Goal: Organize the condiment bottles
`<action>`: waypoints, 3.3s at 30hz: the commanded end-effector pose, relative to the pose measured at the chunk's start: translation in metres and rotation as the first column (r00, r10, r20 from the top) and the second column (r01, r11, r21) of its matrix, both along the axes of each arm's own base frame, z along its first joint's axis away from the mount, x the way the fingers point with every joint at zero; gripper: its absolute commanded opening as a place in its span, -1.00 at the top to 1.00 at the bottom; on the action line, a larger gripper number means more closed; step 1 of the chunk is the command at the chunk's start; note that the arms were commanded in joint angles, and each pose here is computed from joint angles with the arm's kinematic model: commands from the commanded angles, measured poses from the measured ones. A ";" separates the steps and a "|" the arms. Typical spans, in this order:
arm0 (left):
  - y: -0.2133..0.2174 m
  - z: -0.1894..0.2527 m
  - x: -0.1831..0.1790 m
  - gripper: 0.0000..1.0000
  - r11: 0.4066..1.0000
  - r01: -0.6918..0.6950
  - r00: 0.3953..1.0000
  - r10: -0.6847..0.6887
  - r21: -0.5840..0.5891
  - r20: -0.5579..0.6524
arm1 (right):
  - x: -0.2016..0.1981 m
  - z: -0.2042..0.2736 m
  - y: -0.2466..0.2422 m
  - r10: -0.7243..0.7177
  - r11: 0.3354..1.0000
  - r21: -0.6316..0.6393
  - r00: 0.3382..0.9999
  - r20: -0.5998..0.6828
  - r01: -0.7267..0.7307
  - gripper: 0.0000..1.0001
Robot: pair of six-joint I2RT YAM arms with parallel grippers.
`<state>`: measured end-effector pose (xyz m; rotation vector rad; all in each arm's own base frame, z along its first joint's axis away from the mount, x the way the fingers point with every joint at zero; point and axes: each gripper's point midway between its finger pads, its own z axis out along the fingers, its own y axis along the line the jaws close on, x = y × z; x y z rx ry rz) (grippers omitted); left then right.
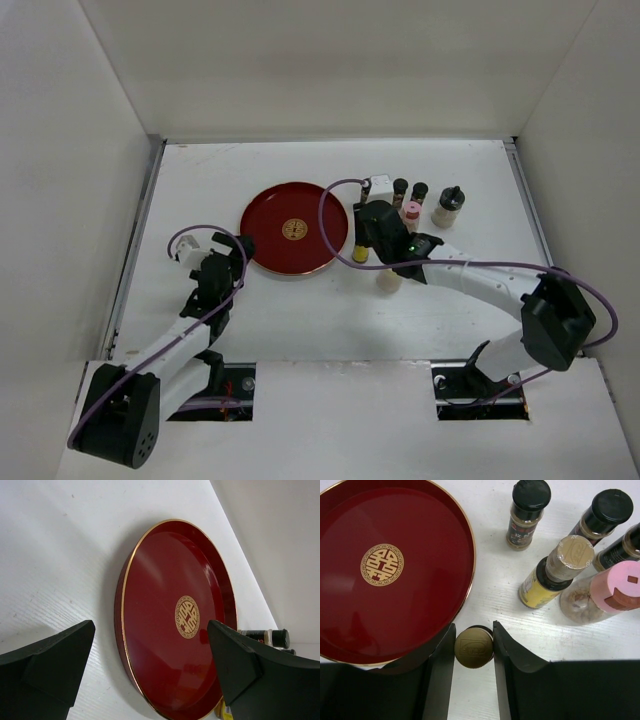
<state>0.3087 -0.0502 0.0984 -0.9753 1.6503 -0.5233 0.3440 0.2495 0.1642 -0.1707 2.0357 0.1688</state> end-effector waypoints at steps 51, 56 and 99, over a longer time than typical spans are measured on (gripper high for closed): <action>0.044 -0.022 -0.004 -1.00 0.974 -0.193 0.981 0.193 -0.120 -0.009 | 0.091 0.094 0.291 0.287 0.918 0.144 0.871 0.399 -0.369 0.50; 0.043 -0.020 -0.004 -1.00 0.974 -0.188 0.982 0.189 -0.125 -0.001 | 0.088 0.079 0.297 0.304 0.917 0.129 0.872 0.383 -0.377 0.37; 0.031 -0.014 0.001 -1.00 0.983 -0.136 0.990 0.138 -0.121 0.009 | 0.085 0.068 -0.055 -0.235 0.971 0.096 0.953 0.190 0.220 -0.29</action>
